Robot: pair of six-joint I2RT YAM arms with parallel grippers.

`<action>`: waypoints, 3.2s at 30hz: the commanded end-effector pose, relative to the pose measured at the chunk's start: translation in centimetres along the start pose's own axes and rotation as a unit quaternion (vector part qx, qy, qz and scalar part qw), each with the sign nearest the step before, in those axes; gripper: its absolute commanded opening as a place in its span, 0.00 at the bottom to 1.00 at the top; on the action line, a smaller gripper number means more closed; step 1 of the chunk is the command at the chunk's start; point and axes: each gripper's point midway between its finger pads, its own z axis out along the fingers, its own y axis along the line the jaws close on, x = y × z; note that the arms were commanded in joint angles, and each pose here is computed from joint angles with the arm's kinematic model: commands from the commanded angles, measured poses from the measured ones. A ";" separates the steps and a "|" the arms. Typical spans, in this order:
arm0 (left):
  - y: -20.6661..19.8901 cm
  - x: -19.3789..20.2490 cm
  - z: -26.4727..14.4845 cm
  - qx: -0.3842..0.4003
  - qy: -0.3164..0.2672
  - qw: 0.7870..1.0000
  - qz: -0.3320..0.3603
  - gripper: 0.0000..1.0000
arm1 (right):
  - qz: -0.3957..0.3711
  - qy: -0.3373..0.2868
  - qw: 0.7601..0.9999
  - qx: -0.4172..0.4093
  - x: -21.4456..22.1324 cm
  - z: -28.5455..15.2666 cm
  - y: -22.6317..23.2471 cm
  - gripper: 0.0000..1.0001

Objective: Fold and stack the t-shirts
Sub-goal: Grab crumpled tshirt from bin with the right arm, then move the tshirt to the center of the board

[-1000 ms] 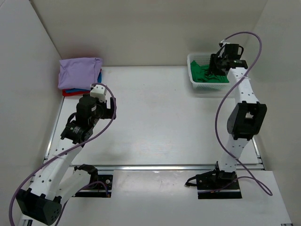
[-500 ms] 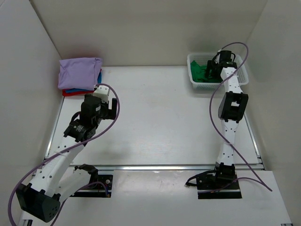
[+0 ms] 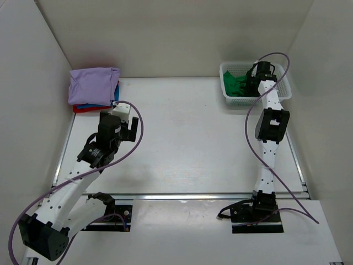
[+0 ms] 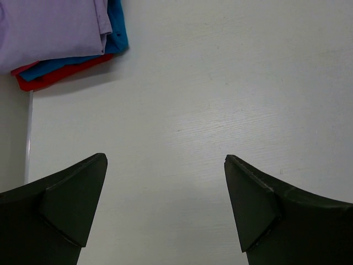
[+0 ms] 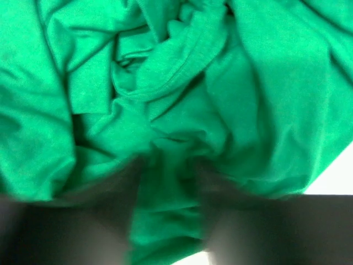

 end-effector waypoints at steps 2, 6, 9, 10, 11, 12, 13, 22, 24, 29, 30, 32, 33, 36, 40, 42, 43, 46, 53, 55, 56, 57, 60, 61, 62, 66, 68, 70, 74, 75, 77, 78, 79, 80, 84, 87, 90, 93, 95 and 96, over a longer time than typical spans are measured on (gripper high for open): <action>0.5 -0.5 -0.2 -0.014 -0.019 1.000 0.004 0.98 | 0.027 -0.034 0.998 -0.050 -2.6 -1.2 0.9 0.01; 0.5 -0.3 -0.2 -0.016 -0.020 1.000 0.009 0.98 | 0.028 -0.035 0.996 -0.076 -2.9 -1.3 1.3 0.00; 0.5 -0.1 -0.2 -0.017 -0.022 1.000 0.012 0.99 | 0.011 -0.072 0.995 -0.075 -5.8 -3.3 2.1 0.00; 0.4 0.0 -0.1 -0.014 -0.021 1.000 0.013 0.98 | 0.005 -0.106 0.992 -0.071 -8.2 -5.5 3.0 0.01; 0.4 0.1 -0.2 -0.014 -0.023 1.000 0.013 0.98 | 0.005 -0.107 0.992 -0.071 -8.2 -5.5 3.0 0.01; 0.8 0.0 -0.1 -0.022 -0.022 0.999 0.012 0.99 | 0.003 -0.120 0.990 -0.071 -9.0 -6.3 3.2 0.00; 0.6 0.1 -0.2 -0.020 -0.022 0.999 0.014 0.99 | 0.007 -0.120 0.990 -0.076 -9.1 -6.7 3.5 0.00; 0.3 0.1 -0.1 -0.013 -0.025 1.000 0.010 0.99 | -0.037 -0.185 0.977 -0.095 -13.4 -12.5 7.3 0.00; 0.0 0.1 0.0 -0.004 -0.027 1.000 0.001 0.99 | -0.041 -0.231 0.967 -0.099 -15.9 -15.5 7.9 0.00; 0.1 -1.2 -0.6 0.005 -0.040 0.999 -0.007 0.99 | -0.076 -0.371 0.918 -0.118 -22.3 -29.4 10.4 0.00; 0.3 -1.6 -1.0 0.003 -0.045 0.999 -0.009 0.99 | -0.088 -0.398 0.903 -0.133 -23.0 -33.1 11.4 0.00; 0.1 -2.4 -1.4 0.015 -0.054 0.998 -0.012 0.99 | -0.100 -0.429 0.886 -0.145 -23.3 -38.2 12.4 0.01; 0.1 -3.0 -1.8 0.021 -0.057 0.998 -0.014 0.99 | -0.111 -0.446 0.875 -0.152 -23.3 -41.2 12.9 0.00; 0.9 -4.5 -2.8 0.018 -0.078 0.996 -0.025 0.99 | -0.117 -0.490 0.847 -0.168 -22.3 -49.6 14.4 0.00; 2.1 -5.6 -4.3 0.001 -0.093 0.995 -0.037 0.99 | -0.144 -0.523 0.823 -0.166 -19.2 -57.2 16.6 0.00; 2.1 -6.3 -5.2 0.010 -0.100 0.994 -0.037 0.99 | -0.150 -0.552 0.803 -0.167 -16.5 -62.5 17.8 0.00; 2.3 -6.5 -5.7 0.009 -0.104 0.994 -0.045 0.99 | -0.151 -0.554 0.799 -0.175 -15.6 -63.4 18.4 0.00; 2.3 -7.4 -7.0 0.024 -0.118 0.991 -0.057 0.99 | -0.133 -0.560 0.782 -0.240 -11.5 -67.1 19.0 0.00; 4.8 -8.2 -8.9 -0.027 -0.117 0.990 -0.073 0.98 | -0.135 -0.455 0.828 -0.299 -7.3 -58.2 23.4 0.00; 5.0 -7.7 -9.0 -0.034 -0.114 0.990 -0.072 0.99 | -0.153 -0.396 0.850 -0.313 -4.9 -51.5 27.5 0.00; 4.9 -7.7 -9.0 -0.031 -0.116 0.990 -0.076 0.99 | -0.154 -0.383 0.854 -0.316 -4.1 -50.2 28.5 0.00; 4.9 -7.3 -9.0 -0.030 -0.114 0.990 -0.075 0.98 | -0.151 -0.354 0.870 -0.310 -2.7 -46.8 30.0 0.00; 4.0 -6.6 -8.4 -0.010 -0.100 0.993 -0.066 0.99 | -0.144 -0.284 0.895 -0.312 2.0 -39.0 34.1 0.00; 3.6 -6.4 -8.1 -0.003 -0.092 0.994 -0.064 0.98 | -0.149 -0.251 0.904 -0.311 3.8 -36.1 35.5 0.00; 3.5 -6.4 -7.7 -0.004 -0.086 0.994 -0.061 0.99 | -0.161 -0.216 0.913 -0.305 5.8 -33.8 36.9 0.00; 2.3 -5.2 -6.2 0.017 -0.054 0.997 -0.049 0.99 | -0.196 -0.149 0.937 -0.249 9.9 -28.8 38.5 0.05; 0.9 -3.9 -4.6 0.035 -0.027 0.997 -0.064 0.99 | -0.199 -0.121 0.945 -0.232 11.5 -27.0 37.8 0.20; -0.5 -2.7 -3.5 0.069 -0.008 0.995 -0.067 0.99 | -0.194 -0.108 0.948 -0.228 12.0 -26.5 36.8 0.32; -4.3 0.4 -1.6 0.146 0.028 0.985 -0.086 0.93 | -0.187 -0.124 0.953 -0.203 11.3 -27.2 32.6 0.50; -4.9 0.4 -1.3 0.153 0.031 0.984 -0.089 0.91 | -0.186 -0.124 0.954 -0.200 11.1 -27.2 31.9 0.51; -7.8 2.7 -0.5 0.199 0.075 0.974 -0.084 0.80 | -0.178 -0.125 0.958 -0.189 10.6 -27.8 29.1 0.56; -9.0 4.2 0.0 0.208 0.103 0.969 -0.080 0.79 | -0.175 -0.110 0.960 -0.186 11.2 -27.5 27.9 0.62; -9.8 4.8 0.2 0.216 0.118 0.966 -0.079 0.81 | -0.167 -0.109 0.963 -0.181 10.7 -27.4 26.3 0.64; -11.1 6.0 0.5 0.226 0.143 0.960 -0.077 0.82 | -0.163 -0.099 0.966 -0.177 11.0 -27.5 24.9 0.65; -13.8 7.6 2.0 0.241 0.174 0.941 -0.162 0.85 | -0.166 -0.079 0.975 -0.127 13.0 -26.3 20.6 0.66; -15.5 8.6 3.2 0.241 0.195 0.929 -0.203 0.81 | -0.144 -0.055 0.981 -0.114 15.1 -25.6 18.0 0.67; -16.5 9.3 4.7 0.225 0.217 0.927 -0.209 0.80 | -0.125 -0.048 0.985 -0.109 16.0 -25.2 16.2 0.67; -17.4 10.8 6.1 0.212 0.241 0.925 -0.201 0.81 | -0.104 -0.044 0.988 -0.102 16.8 -25.2 14.5 0.68; -18.0 11.6 6.5 0.213 0.263 0.918 -0.207 0.82 | -0.091 -0.034 0.989 -0.108 17.6 -24.9 13.5 0.68; -18.2 11.8 6.9 0.206 0.268 0.919 -0.204 0.83 | -0.086 -0.027 0.991 -0.102 18.1 -24.7 12.9 0.68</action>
